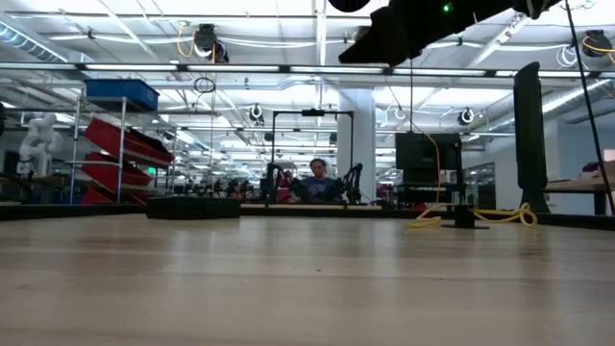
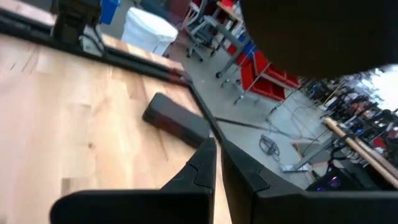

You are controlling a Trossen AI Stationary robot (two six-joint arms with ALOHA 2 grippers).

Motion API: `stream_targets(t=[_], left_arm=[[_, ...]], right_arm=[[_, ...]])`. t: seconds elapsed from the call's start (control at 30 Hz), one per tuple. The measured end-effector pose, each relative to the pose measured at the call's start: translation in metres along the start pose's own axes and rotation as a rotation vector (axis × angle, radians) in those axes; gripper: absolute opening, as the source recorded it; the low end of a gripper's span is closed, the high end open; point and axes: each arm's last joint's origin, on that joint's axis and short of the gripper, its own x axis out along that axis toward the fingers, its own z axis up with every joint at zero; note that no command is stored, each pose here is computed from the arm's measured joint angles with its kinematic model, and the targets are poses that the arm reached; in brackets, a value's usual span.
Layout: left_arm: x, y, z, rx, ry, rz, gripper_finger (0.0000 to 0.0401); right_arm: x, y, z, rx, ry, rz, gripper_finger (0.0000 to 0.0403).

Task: Coil cords
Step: Coil the red wire onto the black spool

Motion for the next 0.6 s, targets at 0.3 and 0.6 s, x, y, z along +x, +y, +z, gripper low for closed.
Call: stream_targets(t=[0.3,0.6], left_arm=[[-0.0076,-0.0024,-0.0024,-0.011,0.045,-0.09,0.0001],[-0.01,-0.0017,-0.0002,-0.005,0.028,-0.103,0.0001]], right_arm=[[0.0001,0.0024,-0.0056,-0.005,0.038,0.037,0.0004],[0.005,0.0065,-0.0099,0.089,0.024,0.221,0.0048]])
